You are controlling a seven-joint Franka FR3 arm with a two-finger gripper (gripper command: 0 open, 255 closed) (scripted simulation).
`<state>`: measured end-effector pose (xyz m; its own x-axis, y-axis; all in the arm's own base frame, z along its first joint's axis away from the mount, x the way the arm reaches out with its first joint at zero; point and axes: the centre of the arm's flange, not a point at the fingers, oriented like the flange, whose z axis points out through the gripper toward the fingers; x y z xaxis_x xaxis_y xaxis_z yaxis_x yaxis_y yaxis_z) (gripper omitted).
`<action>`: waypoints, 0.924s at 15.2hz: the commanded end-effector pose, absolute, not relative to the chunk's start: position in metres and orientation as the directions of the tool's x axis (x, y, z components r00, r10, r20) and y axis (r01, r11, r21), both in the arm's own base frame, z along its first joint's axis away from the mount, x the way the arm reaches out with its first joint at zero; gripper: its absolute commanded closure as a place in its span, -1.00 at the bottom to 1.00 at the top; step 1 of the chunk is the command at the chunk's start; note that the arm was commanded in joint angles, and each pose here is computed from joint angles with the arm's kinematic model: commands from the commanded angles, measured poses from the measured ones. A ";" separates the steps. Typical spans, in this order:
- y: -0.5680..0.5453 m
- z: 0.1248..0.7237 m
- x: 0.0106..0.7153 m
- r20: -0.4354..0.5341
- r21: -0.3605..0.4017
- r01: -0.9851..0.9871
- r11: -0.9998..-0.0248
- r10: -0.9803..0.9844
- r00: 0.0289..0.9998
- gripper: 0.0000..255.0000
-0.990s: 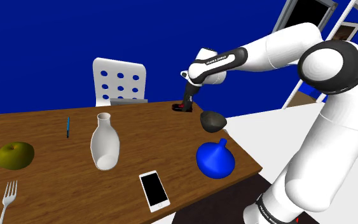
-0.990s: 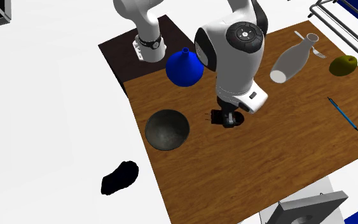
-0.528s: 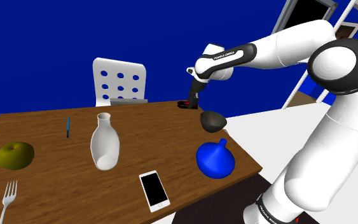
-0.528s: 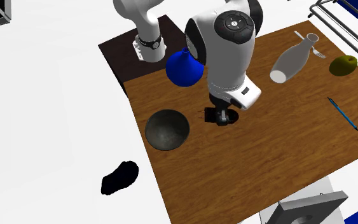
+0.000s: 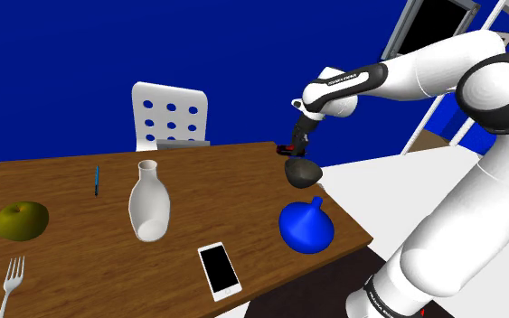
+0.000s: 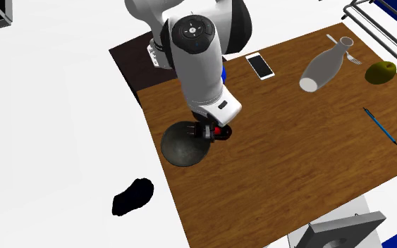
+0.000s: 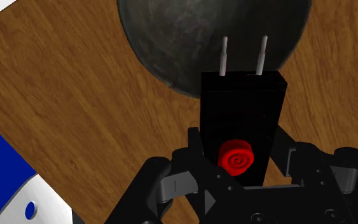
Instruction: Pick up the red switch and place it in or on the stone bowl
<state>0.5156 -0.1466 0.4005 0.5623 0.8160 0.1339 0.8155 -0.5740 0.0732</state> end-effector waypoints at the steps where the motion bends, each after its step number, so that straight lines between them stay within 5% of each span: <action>1: -0.170 0.401 0.504 0.134 0.074 0.817 -0.572 0.817 0.561 1.00; 14: -0.227 0.360 0.473 0.134 0.074 0.817 -0.572 0.817 0.561 1.00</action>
<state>0.4722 -0.2264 0.3655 0.5607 0.8171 0.1337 0.8167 -0.5724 0.0731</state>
